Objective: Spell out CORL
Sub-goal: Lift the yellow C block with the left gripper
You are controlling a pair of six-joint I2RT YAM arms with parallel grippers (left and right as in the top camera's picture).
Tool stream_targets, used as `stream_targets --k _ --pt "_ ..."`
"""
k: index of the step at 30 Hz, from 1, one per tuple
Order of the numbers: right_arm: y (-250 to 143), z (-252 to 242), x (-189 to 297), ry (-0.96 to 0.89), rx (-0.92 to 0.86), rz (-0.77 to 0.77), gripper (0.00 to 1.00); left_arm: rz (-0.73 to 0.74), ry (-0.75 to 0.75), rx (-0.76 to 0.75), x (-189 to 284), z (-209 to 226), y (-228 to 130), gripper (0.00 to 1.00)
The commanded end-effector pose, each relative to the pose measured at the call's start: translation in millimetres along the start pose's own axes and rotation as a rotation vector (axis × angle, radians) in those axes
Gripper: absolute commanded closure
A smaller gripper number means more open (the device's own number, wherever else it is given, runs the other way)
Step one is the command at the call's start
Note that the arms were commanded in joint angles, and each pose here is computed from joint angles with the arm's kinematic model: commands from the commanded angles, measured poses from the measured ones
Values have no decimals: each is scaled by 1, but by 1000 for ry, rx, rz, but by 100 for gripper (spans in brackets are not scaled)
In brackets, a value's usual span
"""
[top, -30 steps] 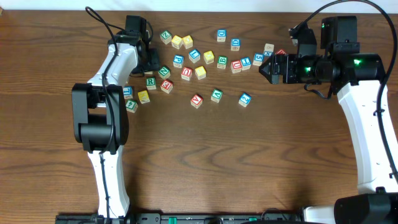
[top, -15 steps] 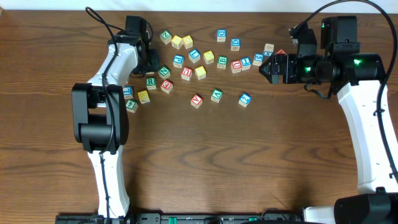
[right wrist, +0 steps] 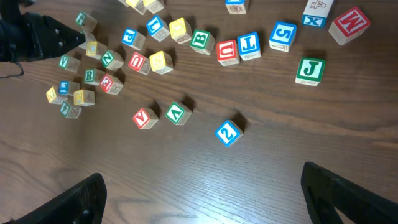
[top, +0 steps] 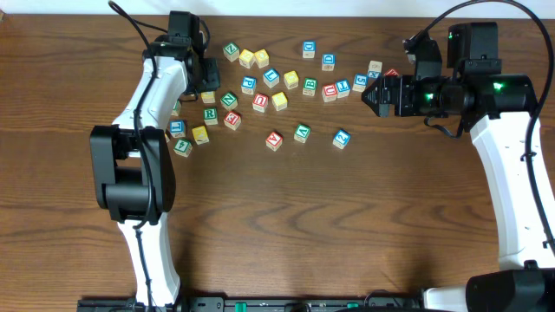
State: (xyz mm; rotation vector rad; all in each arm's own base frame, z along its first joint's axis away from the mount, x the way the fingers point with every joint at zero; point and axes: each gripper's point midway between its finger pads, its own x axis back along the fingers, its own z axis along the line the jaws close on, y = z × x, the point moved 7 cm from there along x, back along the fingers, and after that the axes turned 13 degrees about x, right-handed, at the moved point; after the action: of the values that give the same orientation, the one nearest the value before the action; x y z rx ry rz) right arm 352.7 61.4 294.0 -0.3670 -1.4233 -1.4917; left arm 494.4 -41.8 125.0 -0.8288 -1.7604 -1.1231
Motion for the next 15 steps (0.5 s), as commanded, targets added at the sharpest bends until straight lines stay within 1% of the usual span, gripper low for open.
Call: stream_targets --k 1,2,4,6,15 --pt "6 3 4 -1 27 -16 6 -8 13 -7 5 1 0 67" --pt "6 3 4 -1 27 -15 6 -10 18 -6 5 1 0 63" --pt "5 3 4 0 26 -13 6 -21 42 -6 4 4 1 61" --pt "5 4 4 0 25 -11 6 -26 60 -7 3 6 1 56" --pt "4 4 4 1 25 -9 6 32 84 -10 -26 10 -10 55"
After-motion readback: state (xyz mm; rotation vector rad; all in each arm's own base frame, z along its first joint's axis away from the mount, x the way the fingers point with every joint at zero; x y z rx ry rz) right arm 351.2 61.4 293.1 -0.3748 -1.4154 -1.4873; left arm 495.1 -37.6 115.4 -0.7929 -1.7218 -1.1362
